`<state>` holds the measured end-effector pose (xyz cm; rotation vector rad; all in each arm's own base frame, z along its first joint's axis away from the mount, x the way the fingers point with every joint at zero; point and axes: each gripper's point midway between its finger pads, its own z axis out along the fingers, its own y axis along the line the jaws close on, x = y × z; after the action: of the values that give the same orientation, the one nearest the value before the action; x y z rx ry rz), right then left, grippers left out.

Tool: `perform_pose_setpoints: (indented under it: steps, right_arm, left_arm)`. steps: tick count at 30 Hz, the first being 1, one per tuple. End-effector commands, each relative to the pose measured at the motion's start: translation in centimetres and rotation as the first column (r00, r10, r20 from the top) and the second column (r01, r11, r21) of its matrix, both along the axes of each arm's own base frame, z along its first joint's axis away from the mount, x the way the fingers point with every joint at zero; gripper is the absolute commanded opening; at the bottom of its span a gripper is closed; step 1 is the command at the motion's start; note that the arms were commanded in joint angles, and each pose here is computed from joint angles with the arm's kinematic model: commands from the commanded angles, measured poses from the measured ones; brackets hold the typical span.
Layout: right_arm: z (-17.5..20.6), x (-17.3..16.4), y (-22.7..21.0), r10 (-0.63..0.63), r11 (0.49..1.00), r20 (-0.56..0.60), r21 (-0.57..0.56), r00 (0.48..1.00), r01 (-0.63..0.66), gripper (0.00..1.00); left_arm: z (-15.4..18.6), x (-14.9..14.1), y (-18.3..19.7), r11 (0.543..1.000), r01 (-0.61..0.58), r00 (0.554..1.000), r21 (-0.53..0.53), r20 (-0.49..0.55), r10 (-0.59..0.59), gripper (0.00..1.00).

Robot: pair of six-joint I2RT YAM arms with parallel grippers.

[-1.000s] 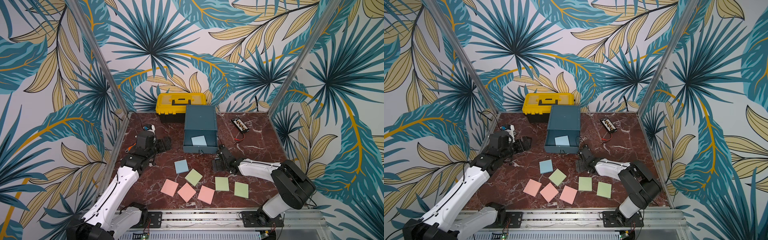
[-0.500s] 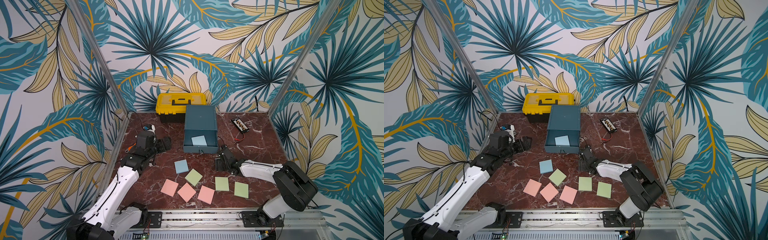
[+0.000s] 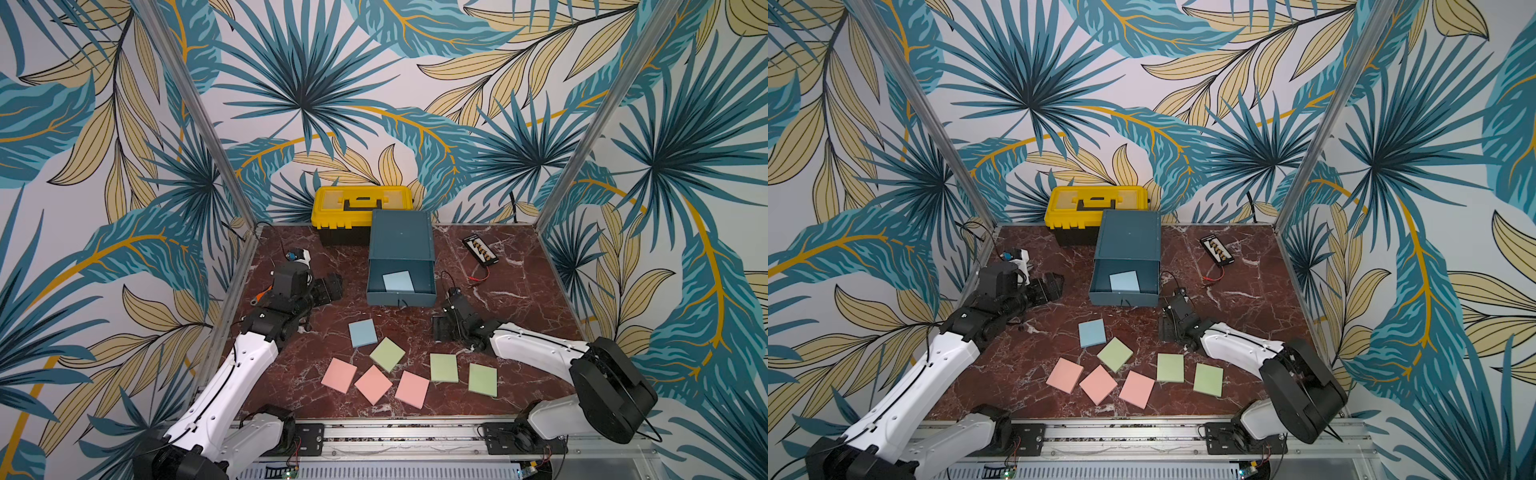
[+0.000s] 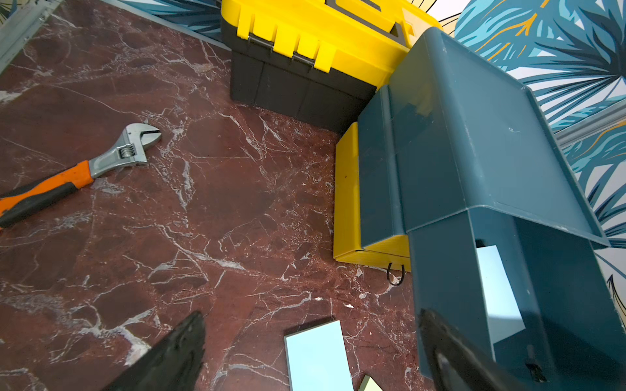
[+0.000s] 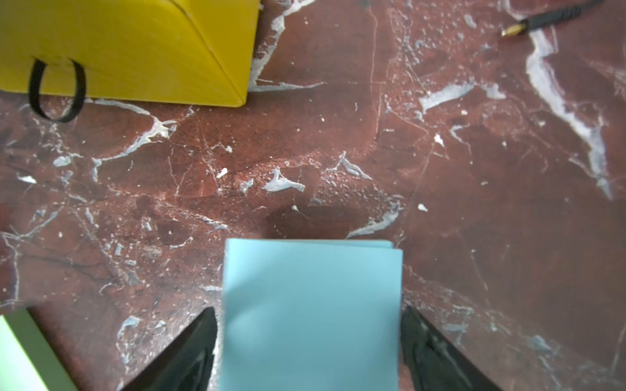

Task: Please put the sticky notes in the drawer by color
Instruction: Pick up the sticky notes from the center of the board.

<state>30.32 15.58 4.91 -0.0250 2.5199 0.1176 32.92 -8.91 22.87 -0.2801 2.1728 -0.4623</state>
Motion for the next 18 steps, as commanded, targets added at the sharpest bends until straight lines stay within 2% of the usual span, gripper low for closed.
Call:
perform_pose_setpoints:
  steps: [1, 7, 12, 13, 15, 18]
  right_arm:
    - [-1.5, -0.4, 0.0, -0.007, 1.0, -0.053, -0.015, 0.999, 0.006, 0.89]
    - [-3.3, -0.2, 0.1, -0.022, 0.999, -0.085, -0.028, 0.996, 0.02, 0.94]
    - [-4.1, -0.1, -0.2, -0.037, 0.998, -0.102, -0.062, 0.994, 0.03, 0.93]
    - [-4.2, -0.1, -0.2, -0.037, 0.998, -0.106, -0.062, 0.994, 0.031, 0.92]
    - [-4.5, -0.4, -0.1, -0.031, 0.998, -0.119, -0.055, 0.992, 0.024, 0.8]
    - [-4.5, -0.9, -0.6, -0.043, 0.998, -0.118, -0.054, 0.992, 0.037, 0.68]
  left_arm:
    - [1.6, 0.6, -0.3, 1.0, 0.008, 0.999, 0.002, 0.049, -0.008, 1.0]
    - [1.4, 0.4, 0.0, 1.0, 0.002, 0.999, 0.016, 0.044, -0.003, 1.0]
    - [1.2, 0.4, 0.1, 1.0, -0.003, 0.999, 0.017, 0.044, 0.002, 1.0]
    - [1.1, 0.4, 0.1, 1.0, -0.003, 0.999, 0.018, 0.041, 0.003, 1.0]
    - [1.2, 0.4, 0.1, 1.0, -0.006, 0.999, 0.017, 0.044, 0.005, 1.0]
    - [1.2, 0.5, 0.1, 1.0, -0.006, 0.999, 0.017, 0.043, 0.005, 1.0]
